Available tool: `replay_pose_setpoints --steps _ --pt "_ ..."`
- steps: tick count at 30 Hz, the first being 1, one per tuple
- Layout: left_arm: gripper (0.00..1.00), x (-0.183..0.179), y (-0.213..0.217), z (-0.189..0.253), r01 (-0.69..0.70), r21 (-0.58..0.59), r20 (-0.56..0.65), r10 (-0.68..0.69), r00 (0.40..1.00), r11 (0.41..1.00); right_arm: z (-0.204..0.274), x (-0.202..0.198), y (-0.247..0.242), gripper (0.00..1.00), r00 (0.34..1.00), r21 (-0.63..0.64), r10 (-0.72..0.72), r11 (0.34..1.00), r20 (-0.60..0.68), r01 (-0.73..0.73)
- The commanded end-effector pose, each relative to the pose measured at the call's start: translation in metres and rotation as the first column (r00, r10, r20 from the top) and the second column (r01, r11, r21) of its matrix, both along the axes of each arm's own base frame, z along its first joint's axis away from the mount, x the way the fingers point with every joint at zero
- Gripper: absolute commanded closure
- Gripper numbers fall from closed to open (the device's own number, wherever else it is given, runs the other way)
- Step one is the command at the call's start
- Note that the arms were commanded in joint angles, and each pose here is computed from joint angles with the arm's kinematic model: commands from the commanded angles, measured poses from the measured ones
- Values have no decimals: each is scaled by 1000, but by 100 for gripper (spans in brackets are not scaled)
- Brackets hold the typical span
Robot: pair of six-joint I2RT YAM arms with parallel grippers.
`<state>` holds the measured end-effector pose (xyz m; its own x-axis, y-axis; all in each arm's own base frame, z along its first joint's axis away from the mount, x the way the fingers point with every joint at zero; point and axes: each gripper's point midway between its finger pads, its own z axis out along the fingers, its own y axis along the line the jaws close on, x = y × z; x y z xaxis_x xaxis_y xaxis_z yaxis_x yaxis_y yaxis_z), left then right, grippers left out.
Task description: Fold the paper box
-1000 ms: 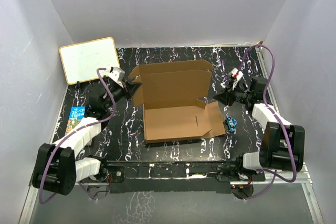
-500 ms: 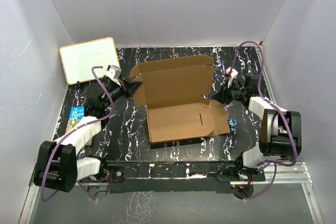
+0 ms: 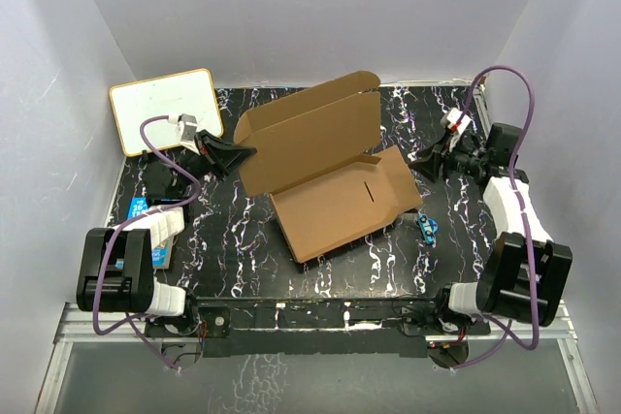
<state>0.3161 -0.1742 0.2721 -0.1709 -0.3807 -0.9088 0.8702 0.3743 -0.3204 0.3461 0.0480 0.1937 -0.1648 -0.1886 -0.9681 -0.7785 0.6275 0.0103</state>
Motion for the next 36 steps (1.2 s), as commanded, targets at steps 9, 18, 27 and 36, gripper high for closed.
replay_pose_setpoints --steps 9,18,27,36 --pt "100 -40 -6 34 104 69 303 -120 945 992 -12 20 14 50 984 38 177 983 35 -178" --pt "100 -49 -7 38 115 113 358 -149 922 987 -17 22 34 49 952 45 295 953 77 -299" --pt "100 -47 -6 45 98 94 372 -126 920 991 -40 23 42 42 867 -102 424 905 261 -413" --pt "100 -47 -6 47 98 87 371 -123 920 991 -43 19 62 47 831 -133 483 875 275 -465"
